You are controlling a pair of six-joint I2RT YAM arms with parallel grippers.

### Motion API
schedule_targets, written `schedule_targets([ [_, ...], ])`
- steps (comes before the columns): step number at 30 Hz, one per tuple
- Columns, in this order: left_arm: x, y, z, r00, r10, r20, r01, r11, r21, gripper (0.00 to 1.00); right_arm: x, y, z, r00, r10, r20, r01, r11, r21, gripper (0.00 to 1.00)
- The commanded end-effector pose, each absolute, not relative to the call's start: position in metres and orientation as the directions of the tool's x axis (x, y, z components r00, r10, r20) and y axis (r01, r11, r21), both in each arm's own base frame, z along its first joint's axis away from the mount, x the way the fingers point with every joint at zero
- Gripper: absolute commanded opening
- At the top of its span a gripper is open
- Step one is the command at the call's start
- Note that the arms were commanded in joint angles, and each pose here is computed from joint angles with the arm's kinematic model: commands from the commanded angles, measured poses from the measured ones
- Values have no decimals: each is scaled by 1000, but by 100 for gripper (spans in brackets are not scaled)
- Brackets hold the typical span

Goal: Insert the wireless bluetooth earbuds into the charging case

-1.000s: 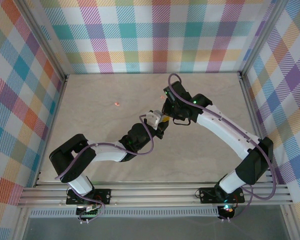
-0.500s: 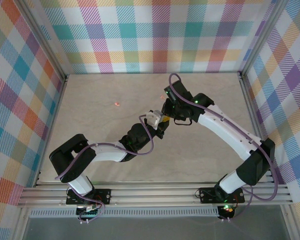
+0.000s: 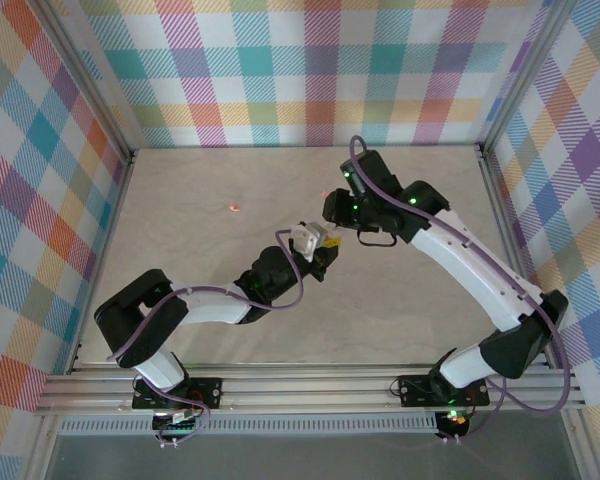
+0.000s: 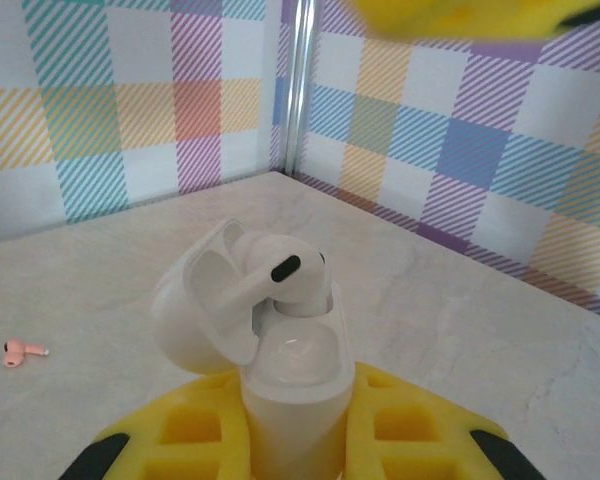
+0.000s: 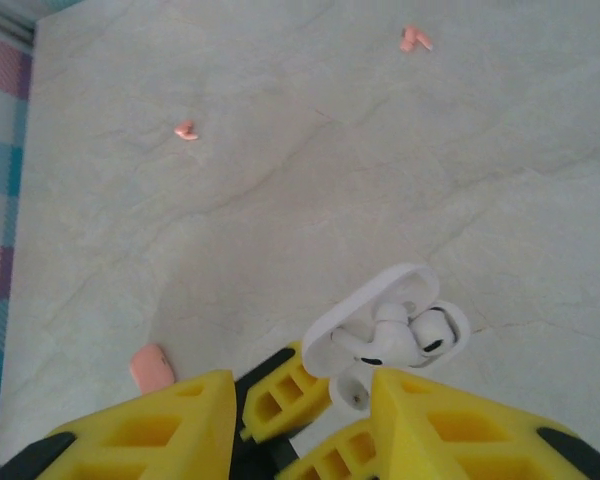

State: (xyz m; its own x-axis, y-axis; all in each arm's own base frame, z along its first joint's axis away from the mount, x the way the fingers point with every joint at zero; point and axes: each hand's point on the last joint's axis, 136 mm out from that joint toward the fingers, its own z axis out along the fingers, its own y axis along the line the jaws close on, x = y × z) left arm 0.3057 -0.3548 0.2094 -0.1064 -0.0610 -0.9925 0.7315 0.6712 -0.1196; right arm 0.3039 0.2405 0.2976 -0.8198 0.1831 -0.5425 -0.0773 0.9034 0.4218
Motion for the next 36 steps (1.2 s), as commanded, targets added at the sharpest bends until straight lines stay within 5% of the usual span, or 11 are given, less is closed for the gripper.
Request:
schedule_targets([
  [1,300,-344,228,-125,-113,-986,777,606,-168,0,297,228,336,-740,68,-669,-282,871,401,44],
  [11,276,-320,247,-176,-82,-981,895,402,-194,0,277,244,337,-354,-394,-848,-764,645,20,40],
  [18,249,-309,259,-181,-17,-983,943,281,-179,0,257,259,330,-89,-457,-885,-882,449,-144,36],
  [28,248,-303,257,-169,-8,-986,947,276,-165,0,221,269,335,-74,-422,-904,-954,295,-60,33],
  [36,249,-306,254,-173,-5,-985,951,259,-168,0,221,272,319,-161,-471,-867,-959,284,24,27],
])
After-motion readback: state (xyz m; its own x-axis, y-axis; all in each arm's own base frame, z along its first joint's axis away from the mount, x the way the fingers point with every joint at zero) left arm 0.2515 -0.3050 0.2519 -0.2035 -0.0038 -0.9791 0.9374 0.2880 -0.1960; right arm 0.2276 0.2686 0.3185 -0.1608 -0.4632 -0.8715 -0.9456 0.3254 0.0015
